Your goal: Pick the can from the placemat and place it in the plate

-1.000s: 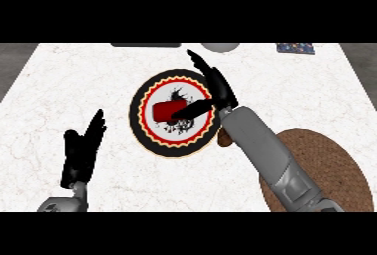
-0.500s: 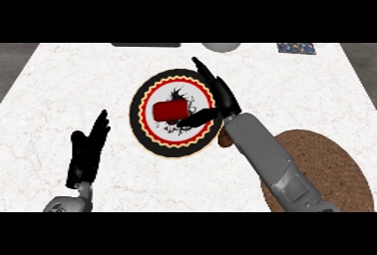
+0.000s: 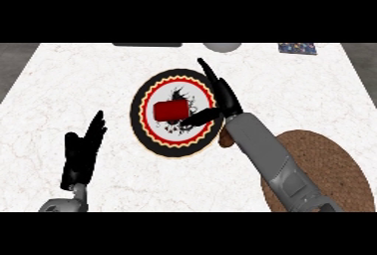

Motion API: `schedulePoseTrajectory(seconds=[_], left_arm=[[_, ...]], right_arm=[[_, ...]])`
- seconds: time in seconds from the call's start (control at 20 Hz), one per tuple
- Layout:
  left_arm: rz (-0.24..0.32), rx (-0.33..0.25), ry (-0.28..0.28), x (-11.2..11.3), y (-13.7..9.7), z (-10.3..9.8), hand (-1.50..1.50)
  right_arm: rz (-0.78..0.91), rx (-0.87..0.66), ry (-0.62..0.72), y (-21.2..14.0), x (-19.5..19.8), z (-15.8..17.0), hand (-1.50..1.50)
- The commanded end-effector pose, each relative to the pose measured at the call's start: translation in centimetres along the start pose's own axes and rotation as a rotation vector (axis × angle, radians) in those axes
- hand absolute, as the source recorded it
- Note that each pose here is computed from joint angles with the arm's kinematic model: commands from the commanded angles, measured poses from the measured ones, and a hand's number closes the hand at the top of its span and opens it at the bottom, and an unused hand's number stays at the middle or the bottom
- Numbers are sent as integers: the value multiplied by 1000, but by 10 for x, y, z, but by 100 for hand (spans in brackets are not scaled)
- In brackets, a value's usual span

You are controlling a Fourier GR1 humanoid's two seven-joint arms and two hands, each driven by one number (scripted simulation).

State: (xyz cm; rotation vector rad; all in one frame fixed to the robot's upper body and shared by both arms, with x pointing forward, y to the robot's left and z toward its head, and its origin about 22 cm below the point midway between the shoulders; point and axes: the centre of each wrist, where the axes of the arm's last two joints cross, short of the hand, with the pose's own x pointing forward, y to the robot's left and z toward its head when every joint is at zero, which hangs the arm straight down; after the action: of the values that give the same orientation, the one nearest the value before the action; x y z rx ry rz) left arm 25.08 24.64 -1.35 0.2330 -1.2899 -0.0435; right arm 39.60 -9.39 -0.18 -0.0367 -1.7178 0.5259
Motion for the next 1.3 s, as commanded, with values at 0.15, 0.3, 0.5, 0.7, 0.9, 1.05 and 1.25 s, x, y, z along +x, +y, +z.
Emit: schedulePoseTrajectory(seconds=[0.15, 0.3, 0.5, 0.7, 0.9, 1.05, 1.25], left_arm=[[2, 16, 12, -2, -5, 12, 0], [-10, -2, -4, 13, 0, 10, 0], [12, 8, -9, 7, 13, -2, 0], [4, 19, -9, 4, 2, 6, 0], [-5, 6, -1, -22, 8, -1, 0], [-1, -15, 1, 13, 11, -8, 0], [3, 8, 6, -7, 0, 14, 0]], right_arm=[[57, -4, 41, 9, -3, 10, -150], [72, -40, 42, 1, -12, 7, -150], [80, -59, 60, -14, -20, 8, -150], [102, -49, 79, -26, -40, 25, -150], [119, -105, 79, -34, -44, 22, -150], [108, -144, 100, -50, -58, 34, -150], [90, -169, 63, -66, -49, 25, -150]])
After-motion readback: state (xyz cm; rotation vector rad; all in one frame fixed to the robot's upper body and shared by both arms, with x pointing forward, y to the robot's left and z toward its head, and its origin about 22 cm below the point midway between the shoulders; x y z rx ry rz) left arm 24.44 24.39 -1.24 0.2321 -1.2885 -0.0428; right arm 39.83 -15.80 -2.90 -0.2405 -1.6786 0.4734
